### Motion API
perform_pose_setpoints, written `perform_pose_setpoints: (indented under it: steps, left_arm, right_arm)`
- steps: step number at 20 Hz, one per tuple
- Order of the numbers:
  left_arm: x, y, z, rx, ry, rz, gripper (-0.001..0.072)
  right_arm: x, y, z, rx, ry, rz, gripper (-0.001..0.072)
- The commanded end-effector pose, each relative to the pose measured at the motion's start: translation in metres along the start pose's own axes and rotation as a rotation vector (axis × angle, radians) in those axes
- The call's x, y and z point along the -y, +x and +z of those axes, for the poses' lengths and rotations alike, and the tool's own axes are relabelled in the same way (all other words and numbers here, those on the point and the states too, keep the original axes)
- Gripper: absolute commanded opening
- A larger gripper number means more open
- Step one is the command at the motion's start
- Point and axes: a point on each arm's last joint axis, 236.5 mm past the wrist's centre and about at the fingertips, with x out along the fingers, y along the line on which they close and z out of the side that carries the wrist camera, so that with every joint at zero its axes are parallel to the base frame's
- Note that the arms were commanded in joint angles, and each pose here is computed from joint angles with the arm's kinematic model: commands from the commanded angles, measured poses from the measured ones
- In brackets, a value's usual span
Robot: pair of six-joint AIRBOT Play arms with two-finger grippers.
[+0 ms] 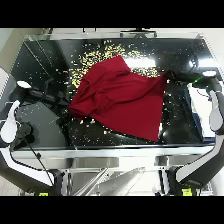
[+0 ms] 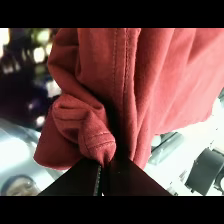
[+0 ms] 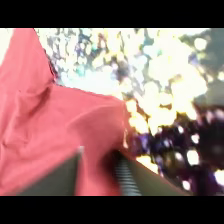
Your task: Fold the shirts.
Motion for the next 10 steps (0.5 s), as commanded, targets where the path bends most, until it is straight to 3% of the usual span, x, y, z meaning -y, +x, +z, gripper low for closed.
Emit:
perform_pose_setpoints:
  steps: [1, 3, 4, 5, 10]
  left_arm:
    - [-0.001, -0.001, -0.006, 0.030, 0.000, 0.017, 0.0243]
    - [0.006, -0.026, 0.012, 0.087, 0.039, 0.024, 0.0692]
    - [0.007, -0.040, 0.024, 0.129, 0.055, 0.032, 0.0718]
    - [0.009, -0.055, 0.034, 0.170, 0.073, 0.041, 0.0718]
    - [0.027, -0.071, 0.037, 0.166, 0.181, 0.043, 0.0718]
  right_arm:
    - [-0.003, 0.003, 0.007, -0.016, 0.005, 0.037, 0.0358]
    - [-0.004, -0.020, 0.006, -0.046, 0.026, 0.060, 0.0323]
    - [-0.005, -0.034, 0.003, -0.074, 0.043, 0.076, 0.0059]
    - [-0.004, -0.048, -0.002, -0.109, 0.087, 0.090, 0.0013]
    - [-0.011, -0.086, -0.074, -0.396, 0.173, 0.161, 0.0013]
